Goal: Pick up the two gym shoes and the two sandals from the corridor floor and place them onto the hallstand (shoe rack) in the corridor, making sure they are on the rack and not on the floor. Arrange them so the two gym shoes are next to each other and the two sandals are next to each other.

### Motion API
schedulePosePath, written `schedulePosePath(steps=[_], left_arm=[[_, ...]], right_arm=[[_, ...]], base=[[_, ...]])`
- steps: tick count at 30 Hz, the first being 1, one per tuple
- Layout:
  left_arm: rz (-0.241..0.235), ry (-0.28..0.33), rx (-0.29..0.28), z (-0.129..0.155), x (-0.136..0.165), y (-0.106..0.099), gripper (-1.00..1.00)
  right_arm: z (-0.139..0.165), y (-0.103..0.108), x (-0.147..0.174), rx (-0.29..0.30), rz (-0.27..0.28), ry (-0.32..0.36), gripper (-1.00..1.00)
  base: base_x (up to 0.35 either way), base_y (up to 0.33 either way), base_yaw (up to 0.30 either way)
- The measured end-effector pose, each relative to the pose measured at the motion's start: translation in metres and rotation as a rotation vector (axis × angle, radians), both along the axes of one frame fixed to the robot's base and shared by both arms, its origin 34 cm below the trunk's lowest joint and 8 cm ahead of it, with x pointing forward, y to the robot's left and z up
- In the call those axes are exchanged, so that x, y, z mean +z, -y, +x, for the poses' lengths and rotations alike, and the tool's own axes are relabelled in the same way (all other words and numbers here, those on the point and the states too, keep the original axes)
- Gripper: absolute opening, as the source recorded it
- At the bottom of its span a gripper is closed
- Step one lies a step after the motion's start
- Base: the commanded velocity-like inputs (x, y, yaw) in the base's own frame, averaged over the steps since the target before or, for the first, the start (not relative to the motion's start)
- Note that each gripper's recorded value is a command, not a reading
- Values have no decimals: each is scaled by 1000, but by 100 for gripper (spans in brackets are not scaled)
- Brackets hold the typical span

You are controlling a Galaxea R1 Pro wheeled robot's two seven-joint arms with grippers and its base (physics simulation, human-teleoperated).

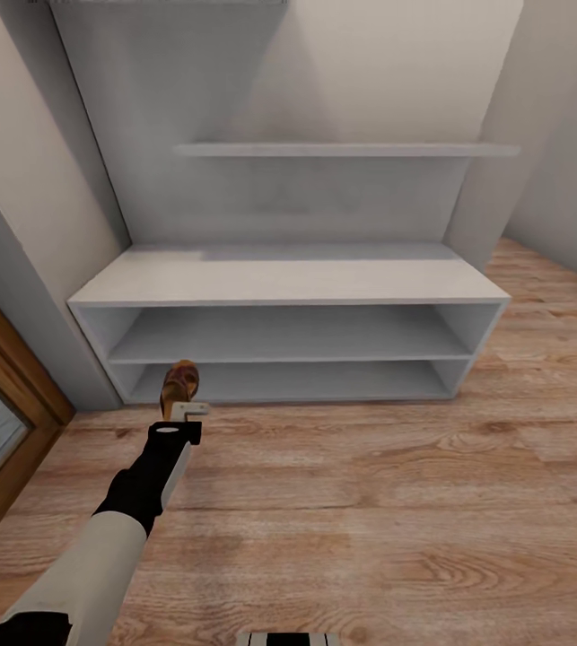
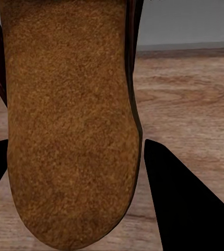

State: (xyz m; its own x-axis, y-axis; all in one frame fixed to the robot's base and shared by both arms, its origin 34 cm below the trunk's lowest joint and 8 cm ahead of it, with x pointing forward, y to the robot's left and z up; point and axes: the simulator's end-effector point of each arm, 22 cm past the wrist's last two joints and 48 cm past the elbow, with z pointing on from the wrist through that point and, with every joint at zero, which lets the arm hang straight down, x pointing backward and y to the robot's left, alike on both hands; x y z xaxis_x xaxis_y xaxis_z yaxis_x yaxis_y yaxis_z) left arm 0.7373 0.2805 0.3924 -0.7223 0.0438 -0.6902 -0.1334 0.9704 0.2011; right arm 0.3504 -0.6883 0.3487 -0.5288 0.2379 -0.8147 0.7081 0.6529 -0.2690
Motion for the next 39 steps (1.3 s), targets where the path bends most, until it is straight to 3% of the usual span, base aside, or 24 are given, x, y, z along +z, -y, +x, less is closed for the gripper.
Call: schedulePosePath(steps=[7,25,39], left_arm=[[0,5,0,1,3,0,-100],[3,8,3,3,5,-3,-100],[4,8,3,3,5,-3,-100]], right_arm=[[0,0,1,0,-1,2,-100],[0,0,0,0,0,0,-100],[0,-1,0,1,1,-1,-100]], base=[[138,0,0],[313,1,0],[320,135,0]])
